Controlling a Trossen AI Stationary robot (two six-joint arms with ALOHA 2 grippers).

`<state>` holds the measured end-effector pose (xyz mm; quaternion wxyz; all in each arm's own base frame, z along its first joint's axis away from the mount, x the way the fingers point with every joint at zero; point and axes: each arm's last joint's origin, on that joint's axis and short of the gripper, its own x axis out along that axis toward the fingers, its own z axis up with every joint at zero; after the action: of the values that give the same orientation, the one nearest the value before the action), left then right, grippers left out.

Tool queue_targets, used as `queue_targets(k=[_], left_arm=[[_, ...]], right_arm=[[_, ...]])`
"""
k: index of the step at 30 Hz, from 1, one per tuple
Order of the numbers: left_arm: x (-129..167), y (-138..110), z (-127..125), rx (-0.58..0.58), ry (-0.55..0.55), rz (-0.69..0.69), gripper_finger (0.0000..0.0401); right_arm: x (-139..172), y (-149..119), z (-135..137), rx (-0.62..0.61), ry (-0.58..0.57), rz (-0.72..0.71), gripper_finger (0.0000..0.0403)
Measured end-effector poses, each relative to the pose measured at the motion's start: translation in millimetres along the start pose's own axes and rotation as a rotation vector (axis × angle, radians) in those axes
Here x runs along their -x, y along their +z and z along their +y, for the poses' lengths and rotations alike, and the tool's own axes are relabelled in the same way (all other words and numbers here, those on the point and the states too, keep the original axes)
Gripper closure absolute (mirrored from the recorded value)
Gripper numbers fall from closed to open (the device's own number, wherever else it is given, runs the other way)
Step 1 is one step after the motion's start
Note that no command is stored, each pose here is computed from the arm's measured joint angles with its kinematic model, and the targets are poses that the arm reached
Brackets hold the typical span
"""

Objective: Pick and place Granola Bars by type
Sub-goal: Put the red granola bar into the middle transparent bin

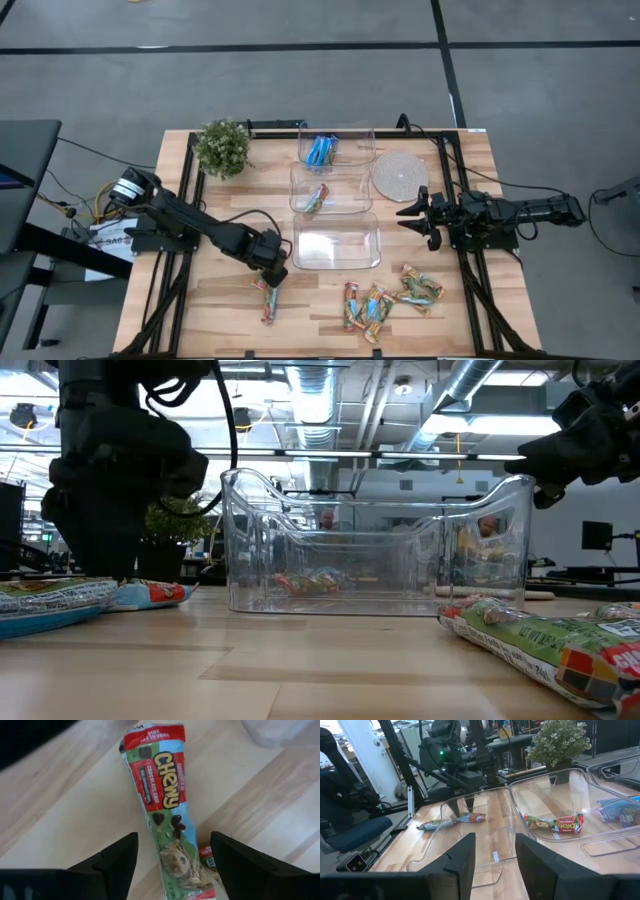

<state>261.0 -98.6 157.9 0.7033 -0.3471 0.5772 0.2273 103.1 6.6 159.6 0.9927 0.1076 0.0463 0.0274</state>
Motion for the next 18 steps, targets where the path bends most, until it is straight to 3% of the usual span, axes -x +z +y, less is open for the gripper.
queue_targets(k=[18], left_arm=[[-2.5,0.5,1.3,-0.021,0.037,-0.049,0.0159]], right_arm=[[0.0,0.0,0.0,0.0,0.0,0.0,0.0268]])
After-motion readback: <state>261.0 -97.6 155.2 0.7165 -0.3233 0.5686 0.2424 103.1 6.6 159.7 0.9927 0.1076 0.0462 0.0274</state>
